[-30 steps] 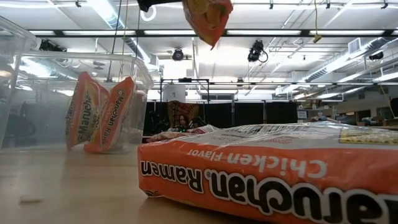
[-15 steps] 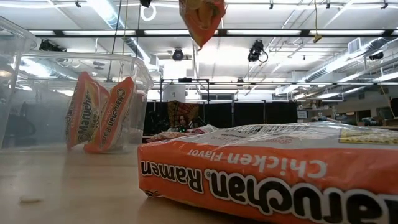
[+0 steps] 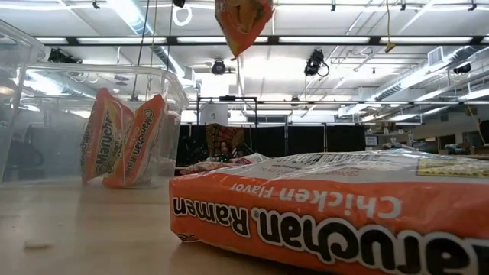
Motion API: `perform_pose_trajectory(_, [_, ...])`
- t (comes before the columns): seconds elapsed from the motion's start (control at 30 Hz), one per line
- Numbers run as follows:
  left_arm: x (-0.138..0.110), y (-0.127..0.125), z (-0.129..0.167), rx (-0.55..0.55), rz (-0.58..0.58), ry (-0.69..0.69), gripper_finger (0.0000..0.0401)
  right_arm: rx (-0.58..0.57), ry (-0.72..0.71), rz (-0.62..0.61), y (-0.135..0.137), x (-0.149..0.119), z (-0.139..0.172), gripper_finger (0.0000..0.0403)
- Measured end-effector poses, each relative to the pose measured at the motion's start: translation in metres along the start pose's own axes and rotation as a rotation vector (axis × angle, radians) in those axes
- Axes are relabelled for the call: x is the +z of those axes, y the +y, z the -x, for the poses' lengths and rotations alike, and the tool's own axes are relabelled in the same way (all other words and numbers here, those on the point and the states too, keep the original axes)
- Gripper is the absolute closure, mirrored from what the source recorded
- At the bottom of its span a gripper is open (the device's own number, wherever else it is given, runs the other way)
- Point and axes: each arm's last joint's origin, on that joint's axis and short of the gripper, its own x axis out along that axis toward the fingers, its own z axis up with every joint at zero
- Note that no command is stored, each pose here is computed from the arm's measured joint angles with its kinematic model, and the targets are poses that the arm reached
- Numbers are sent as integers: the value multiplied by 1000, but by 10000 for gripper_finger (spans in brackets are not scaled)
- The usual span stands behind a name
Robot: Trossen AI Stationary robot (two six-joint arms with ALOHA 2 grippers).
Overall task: Sort Maruchan noodles
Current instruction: Put the orange noodle pack into the middle transparent bin
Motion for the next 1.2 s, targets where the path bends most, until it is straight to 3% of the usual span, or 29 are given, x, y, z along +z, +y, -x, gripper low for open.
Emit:
perform_pose_trajectory(0.17, [0,0,0,1,0,1,393,-83,12,64,9,6,8,244])
perform_pose_trajectory(0.37, [6,2,5,3,-37,-2,387,-275,32,195,24,23,30,244])
perform_pose_trajectory(0.5, [23,6,22,32,-120,85,392,-406,90,278,33,36,49,244])
perform_pose_trajectory(0.73, [29,20,69,117,-259,389,392,-452,167,299,49,43,72,244])
perform_pose_trajectory(0.83, [26,28,95,173,-295,457,392,-463,185,275,53,42,76,244])
perform_pose_trajectory(1.2, [-3,67,170,107,-259,671,392,-542,227,208,44,36,67,244])
